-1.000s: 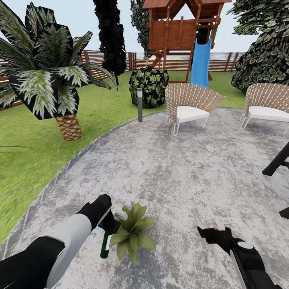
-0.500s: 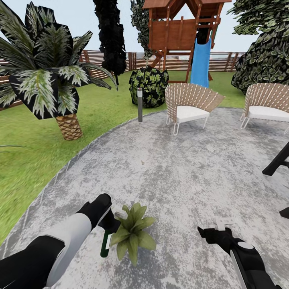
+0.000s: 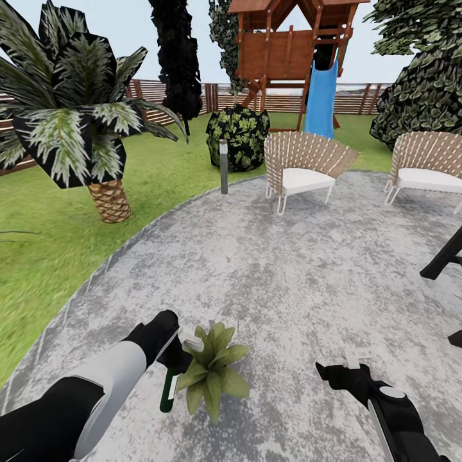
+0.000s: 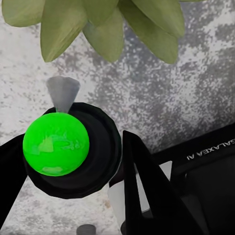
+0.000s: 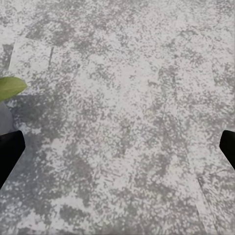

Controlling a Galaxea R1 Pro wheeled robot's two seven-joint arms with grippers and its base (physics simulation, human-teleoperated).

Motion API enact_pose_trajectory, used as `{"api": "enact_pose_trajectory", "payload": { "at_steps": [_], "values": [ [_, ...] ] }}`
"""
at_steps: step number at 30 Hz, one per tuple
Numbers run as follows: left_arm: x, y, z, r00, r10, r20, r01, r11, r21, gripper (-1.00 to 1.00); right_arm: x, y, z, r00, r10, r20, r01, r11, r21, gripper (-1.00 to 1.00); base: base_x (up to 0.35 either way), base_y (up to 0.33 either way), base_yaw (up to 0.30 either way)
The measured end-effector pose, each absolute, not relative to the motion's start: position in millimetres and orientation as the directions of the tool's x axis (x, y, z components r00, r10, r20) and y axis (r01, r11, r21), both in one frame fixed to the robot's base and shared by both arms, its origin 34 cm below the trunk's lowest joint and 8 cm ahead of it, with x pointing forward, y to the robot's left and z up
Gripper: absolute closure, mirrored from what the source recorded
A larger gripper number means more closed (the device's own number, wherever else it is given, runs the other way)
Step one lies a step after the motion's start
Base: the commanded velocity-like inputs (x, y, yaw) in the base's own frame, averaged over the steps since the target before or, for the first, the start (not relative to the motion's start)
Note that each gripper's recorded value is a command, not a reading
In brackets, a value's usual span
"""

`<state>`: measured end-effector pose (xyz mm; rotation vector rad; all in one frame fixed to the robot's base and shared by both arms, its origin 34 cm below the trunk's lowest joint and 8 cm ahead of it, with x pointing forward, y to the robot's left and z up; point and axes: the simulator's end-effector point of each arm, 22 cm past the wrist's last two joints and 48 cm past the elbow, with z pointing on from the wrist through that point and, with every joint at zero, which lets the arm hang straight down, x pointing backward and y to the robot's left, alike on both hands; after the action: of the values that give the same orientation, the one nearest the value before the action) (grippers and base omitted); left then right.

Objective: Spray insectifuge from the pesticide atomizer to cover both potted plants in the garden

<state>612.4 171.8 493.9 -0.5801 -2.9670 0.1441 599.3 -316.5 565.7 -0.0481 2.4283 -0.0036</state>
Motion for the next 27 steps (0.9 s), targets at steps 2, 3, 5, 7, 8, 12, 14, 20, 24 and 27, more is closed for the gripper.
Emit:
{"api": "enact_pose_trajectory", "payload": {
  "at_steps": [2, 3, 5, 7, 8, 12, 14, 20, 24, 27],
  "values": [
    [612, 172, 492, -0.920, 0.380, 0.094, 0.369, 0.922, -0.115, 1.00, 599, -317, 564, -0.756, -0.037, -0.654, -0.034, 0.999, -0.016, -1.00, 0.000, 0.000, 0.000],
    [612, 172, 492, -0.920, 0.380, 0.094, 0.369, 0.922, -0.116, 1.00, 599, -317, 564, -0.756, -0.037, -0.654, -0.034, 0.999, -0.017, -1.00, 0.000, 0.000, 0.000],
    [612, 172, 492, -0.921, 0.379, 0.095, 0.368, 0.923, -0.117, 1.00, 599, -317, 564, -0.756, -0.038, -0.653, -0.035, 0.999, -0.018, -1.00, 0.000, 0.000, 0.000],
    [611, 172, 491, -0.921, 0.378, 0.095, 0.367, 0.923, -0.117, 1.00, 599, -317, 563, -0.757, -0.038, -0.653, -0.035, 0.999, -0.018, -1.00, 0.000, 0.000, 0.000],
    [611, 171, 491, -0.921, 0.378, 0.094, 0.367, 0.923, -0.117, 1.00, 599, -317, 563, -0.757, -0.039, -0.652, -0.035, 0.999, -0.019, -1.00, 0.000, 0.000, 0.000],
    [611, 172, 491, -0.920, 0.380, 0.095, 0.369, 0.922, -0.116, 1.00, 599, -316, 563, -0.757, -0.038, -0.652, -0.035, 0.999, -0.018, -1.00, 0.000, 0.000, 0.000],
    [611, 172, 489, -0.920, 0.381, 0.096, 0.370, 0.922, -0.114, 1.00, 598, -316, 560, -0.759, -0.037, -0.650, -0.035, 0.999, -0.017, -1.00, 0.000, 0.000, 0.000],
    [611, 172, 485, -0.920, 0.381, 0.095, 0.370, 0.922, -0.114, 1.00, 577, -318, 541, -0.829, -0.007, -0.559, -0.009, 1.000, 0.001, -1.00, 0.000, 0.000, 0.000],
    [611, 173, 485, -0.919, 0.383, 0.095, 0.372, 0.921, -0.111, 1.00, 562, -317, 531, -0.871, 0.016, -0.491, 0.010, 1.000, 0.016, -1.00, 0.000, 0.000, 0.000],
    [611, 173, 485, -0.919, 0.382, 0.095, 0.371, 0.922, -0.111, 1.00, 561, -316, 531, -0.873, 0.018, -0.487, 0.010, 1.000, 0.018, -1.00, 0.000, 0.000, 0.000]
  ]
}}
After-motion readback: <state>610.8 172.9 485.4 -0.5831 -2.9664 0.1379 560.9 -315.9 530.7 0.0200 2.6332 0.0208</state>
